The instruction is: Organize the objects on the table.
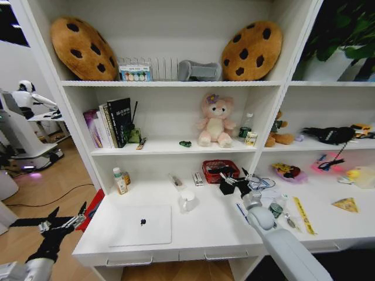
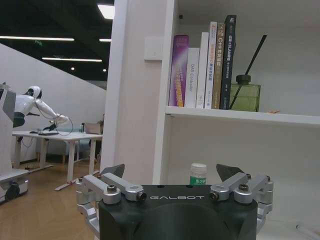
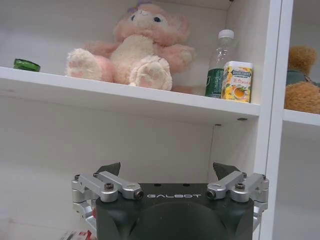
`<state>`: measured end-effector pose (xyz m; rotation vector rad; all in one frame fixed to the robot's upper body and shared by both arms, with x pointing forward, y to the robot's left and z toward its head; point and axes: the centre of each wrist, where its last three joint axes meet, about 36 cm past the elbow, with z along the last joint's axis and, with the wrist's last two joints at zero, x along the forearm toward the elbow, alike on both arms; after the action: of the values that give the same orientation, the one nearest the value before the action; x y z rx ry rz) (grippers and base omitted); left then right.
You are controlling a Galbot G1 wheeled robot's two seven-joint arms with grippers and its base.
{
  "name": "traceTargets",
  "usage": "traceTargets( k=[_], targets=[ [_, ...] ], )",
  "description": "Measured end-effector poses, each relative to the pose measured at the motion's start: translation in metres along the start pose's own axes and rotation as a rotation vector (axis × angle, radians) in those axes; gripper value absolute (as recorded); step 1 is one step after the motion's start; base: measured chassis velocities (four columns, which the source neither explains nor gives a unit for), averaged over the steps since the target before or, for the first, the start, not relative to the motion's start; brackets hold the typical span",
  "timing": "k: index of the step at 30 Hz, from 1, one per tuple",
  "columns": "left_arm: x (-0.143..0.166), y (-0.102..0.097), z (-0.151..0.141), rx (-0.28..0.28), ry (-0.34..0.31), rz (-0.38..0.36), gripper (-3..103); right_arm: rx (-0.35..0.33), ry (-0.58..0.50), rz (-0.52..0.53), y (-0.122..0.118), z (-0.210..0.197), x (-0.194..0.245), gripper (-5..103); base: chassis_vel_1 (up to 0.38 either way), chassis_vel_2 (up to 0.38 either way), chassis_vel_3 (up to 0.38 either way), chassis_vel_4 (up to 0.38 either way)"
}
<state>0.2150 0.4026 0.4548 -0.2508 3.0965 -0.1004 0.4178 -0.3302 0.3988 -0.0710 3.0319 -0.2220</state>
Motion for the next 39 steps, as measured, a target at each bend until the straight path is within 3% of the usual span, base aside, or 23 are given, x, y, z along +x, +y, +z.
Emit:
traceTargets(
  k=[4, 9, 15, 16, 18, 22, 33, 39],
  targets=[
    [0.000, 0.000, 0.000, 0.000, 0.000, 0.000, 100, -0.010, 0.151, 0.028, 0.011, -0.011, 0.042, 100, 0.000, 0.000, 0.000, 0.000],
    [0.000, 0.000, 0.000, 0.000, 0.000, 0.000, 100, -0.026, 0.253, 0.042, 0.018, -0.007, 0.056, 100, 0.000, 0.000, 0.000, 0.000],
    [0.000, 0.000, 0.000, 0.000, 0.000, 0.000, 100, -0.124, 0.501, 0.027, 0.019, 0.001, 0.055, 100, 0.000, 0.000, 0.000, 0.000],
    [0.000, 0.000, 0.000, 0.000, 0.000, 0.000, 100, -0.124, 0.501, 0.027, 0.019, 0.001, 0.055, 100, 0.000, 0.000, 0.000, 0.000],
    [0.000, 0.000, 0.000, 0.000, 0.000, 0.000, 100, -0.187, 0.595, 0.031, 0.014, -0.003, 0.046, 100, 0.000, 0.000, 0.000, 0.000],
    [0.000, 0.000, 0.000, 0.000, 0.000, 0.000, 100, -0.238, 0.657, 0.039, 0.009, -0.010, 0.040, 100, 0.000, 0.000, 0.000, 0.000],
    [0.000, 0.000, 0.000, 0.000, 0.000, 0.000, 100, -0.216, 0.683, 0.078, -0.013, -0.003, 0.031, 100, 0.000, 0.000, 0.000, 0.000],
    [0.000, 0.000, 0.000, 0.000, 0.000, 0.000, 100, -0.237, 0.708, 0.088, -0.020, 0.009, 0.022, 103, 0.000, 0.000, 0.000, 0.000]
  ],
)
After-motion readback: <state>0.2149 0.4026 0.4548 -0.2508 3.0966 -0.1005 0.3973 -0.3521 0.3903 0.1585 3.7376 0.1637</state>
